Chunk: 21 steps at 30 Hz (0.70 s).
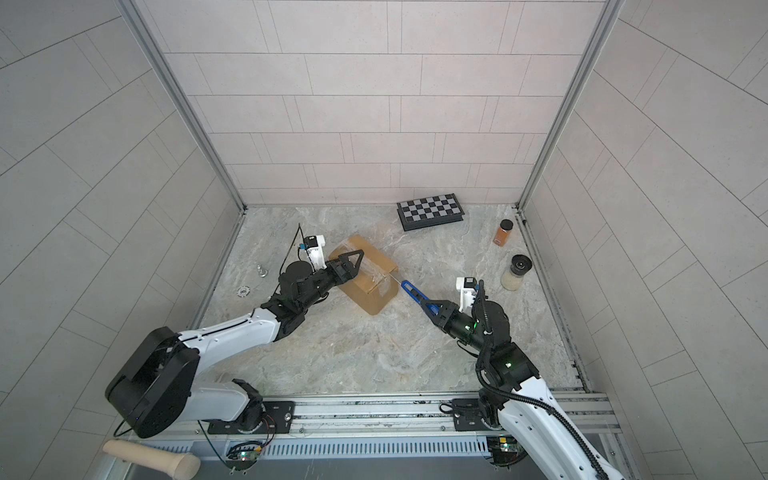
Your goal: Unpack the express box
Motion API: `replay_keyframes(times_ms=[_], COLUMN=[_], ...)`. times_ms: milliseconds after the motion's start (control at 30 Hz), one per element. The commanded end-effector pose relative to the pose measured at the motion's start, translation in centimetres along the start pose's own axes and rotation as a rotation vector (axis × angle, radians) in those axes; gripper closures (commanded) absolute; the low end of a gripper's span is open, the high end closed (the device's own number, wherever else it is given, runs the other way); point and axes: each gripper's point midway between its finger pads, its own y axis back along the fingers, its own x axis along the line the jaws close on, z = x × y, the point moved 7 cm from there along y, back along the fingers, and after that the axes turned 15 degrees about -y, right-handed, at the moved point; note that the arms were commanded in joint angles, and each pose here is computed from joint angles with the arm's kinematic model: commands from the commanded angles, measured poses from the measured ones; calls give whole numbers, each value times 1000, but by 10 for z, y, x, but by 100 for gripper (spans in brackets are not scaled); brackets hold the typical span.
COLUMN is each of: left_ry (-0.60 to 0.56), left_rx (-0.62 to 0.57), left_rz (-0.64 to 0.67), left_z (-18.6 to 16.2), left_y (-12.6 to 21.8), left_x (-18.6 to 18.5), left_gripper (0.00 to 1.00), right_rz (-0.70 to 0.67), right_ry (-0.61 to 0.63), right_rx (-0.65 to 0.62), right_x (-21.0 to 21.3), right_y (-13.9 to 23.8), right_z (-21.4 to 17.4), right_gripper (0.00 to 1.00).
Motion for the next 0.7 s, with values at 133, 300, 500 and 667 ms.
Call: replay_keyframes(times_ms=[133,300,500,667], left_ry=[27,27,27,27], left_rx=[140,140,140,140], left_rz=[66,67,65,66], left_z=[-34,-34,-34,-34], left_y=[0,1,1,1], left_x=[20,20,20,20], left_gripper=[0,0,0,0], right_rz=[19,27,25,30], right_ry=[5,16,18,18], right_rx=[-2,-11,-17,-14], right_x=[3,8,7,8], right_y=[3,6,6,4], right_z=[-1,-1,-1,0], right_gripper=[100,100,100,100])
